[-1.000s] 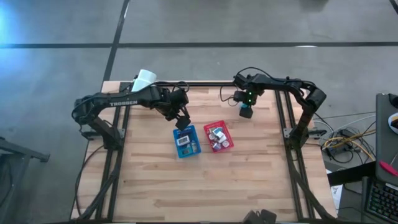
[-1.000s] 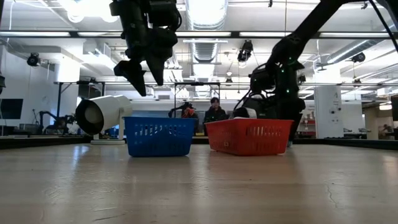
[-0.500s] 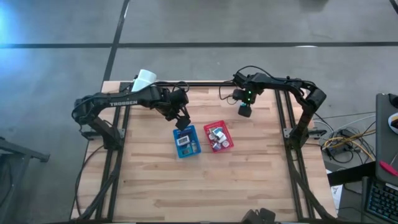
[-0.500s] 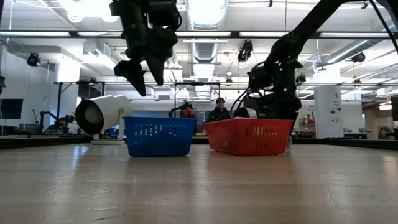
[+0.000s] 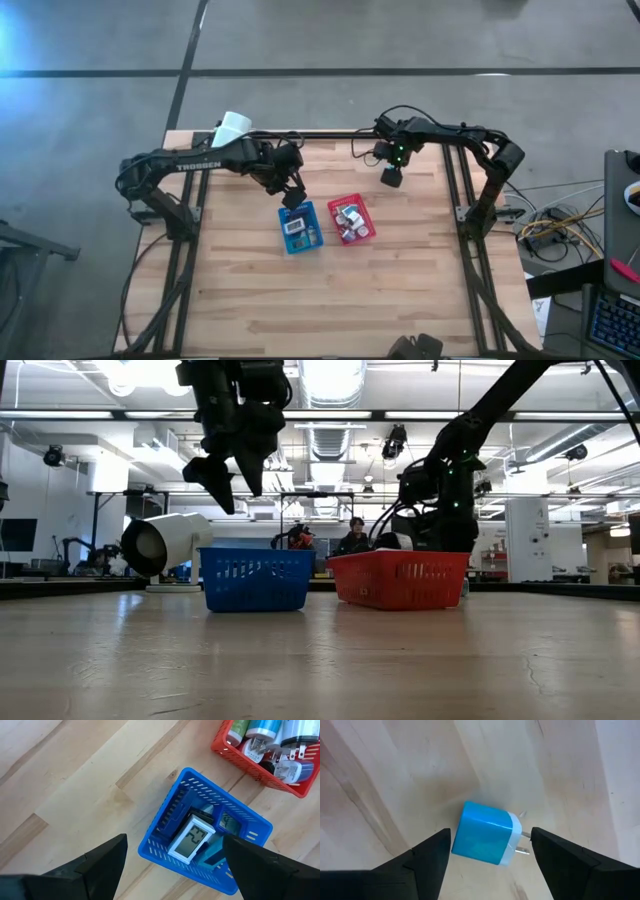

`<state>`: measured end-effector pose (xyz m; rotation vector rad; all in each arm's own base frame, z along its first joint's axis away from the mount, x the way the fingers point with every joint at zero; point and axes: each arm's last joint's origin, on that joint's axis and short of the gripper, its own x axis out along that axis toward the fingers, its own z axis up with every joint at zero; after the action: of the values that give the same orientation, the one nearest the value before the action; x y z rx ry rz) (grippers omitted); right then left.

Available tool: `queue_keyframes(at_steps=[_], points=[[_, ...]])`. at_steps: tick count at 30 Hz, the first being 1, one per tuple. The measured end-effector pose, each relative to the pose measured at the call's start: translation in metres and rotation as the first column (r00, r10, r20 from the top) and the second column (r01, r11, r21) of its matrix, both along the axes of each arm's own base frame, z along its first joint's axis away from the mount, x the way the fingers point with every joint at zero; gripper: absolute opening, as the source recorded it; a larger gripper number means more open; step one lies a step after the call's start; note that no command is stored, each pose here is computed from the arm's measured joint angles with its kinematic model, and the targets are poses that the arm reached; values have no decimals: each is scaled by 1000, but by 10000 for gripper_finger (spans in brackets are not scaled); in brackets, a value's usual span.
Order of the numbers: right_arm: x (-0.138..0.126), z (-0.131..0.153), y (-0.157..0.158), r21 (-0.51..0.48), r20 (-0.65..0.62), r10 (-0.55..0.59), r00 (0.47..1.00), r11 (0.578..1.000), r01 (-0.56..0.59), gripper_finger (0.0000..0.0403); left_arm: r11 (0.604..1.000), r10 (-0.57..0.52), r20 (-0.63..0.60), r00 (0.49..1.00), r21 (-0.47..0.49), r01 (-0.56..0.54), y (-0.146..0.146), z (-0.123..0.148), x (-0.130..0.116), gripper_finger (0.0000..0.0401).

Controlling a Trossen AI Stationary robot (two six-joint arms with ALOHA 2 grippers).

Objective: Pick & Place Office items
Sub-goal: Put the blue charger adapter into the red bin

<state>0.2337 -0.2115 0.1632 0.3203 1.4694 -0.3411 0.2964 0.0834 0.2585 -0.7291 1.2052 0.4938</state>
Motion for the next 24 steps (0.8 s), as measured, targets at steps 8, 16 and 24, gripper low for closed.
queue_keyframes(at_steps=[8, 16, 24], points=[[1, 0, -1, -8, 11, -23, 1000, 1000, 23, 271, 1000, 0, -1, 1000, 0, 0, 0, 0, 0, 332], [0, -1, 0, -7, 9, -23, 1000, 1000, 23, 241, 1000, 0, -5, 1000, -1, 0, 0, 0, -1, 332], [-1, -2, -1, -43, -28, -28, 999, 999, 27, 168, 1000, 0, -7, 1000, -2, 0, 0, 0, -1, 332]])
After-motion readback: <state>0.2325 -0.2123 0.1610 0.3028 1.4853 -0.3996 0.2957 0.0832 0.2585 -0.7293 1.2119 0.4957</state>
